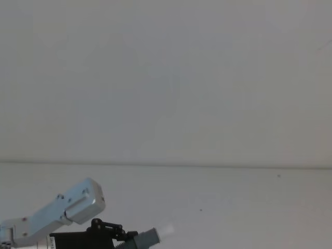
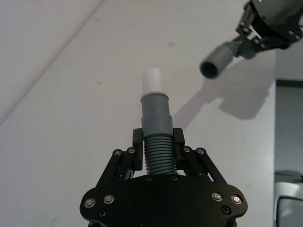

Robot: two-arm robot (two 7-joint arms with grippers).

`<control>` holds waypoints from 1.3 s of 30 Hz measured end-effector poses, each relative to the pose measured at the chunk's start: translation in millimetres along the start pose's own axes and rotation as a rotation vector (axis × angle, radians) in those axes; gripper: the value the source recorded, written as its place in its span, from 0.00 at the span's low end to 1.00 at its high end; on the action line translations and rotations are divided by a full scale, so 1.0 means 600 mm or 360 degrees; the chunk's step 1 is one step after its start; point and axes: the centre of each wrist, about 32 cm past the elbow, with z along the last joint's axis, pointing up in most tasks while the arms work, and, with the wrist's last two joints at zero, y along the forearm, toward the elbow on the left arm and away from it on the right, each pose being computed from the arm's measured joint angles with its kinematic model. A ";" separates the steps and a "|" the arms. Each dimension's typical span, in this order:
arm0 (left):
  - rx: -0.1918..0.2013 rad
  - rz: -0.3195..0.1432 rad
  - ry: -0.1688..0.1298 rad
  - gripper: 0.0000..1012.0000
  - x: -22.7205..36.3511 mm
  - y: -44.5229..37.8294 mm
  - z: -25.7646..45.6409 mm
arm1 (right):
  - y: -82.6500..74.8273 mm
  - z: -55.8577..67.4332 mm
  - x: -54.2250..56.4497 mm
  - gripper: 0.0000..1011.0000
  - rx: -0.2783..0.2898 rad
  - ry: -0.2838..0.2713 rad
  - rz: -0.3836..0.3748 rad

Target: Use both hands to pick up one end of the pipe from the table, align the ends, and insert them.

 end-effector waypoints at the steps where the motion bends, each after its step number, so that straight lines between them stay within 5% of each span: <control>1: 0.0003 -0.0015 -0.0002 0.33 0.0011 -0.001 0.000 | -0.001 0.000 0.000 0.06 0.0013 -0.0006 -0.0010; 13: 0.0017 -0.0162 -0.0005 0.33 0.0170 -0.008 0.001 | -0.006 0.005 0.005 0.06 0.0125 -0.0054 -0.0008; 39: -0.0015 -0.0317 -0.0011 0.33 0.0337 -0.005 0.014 | 0.006 0.013 0.020 0.06 0.0209 -0.0167 0.0133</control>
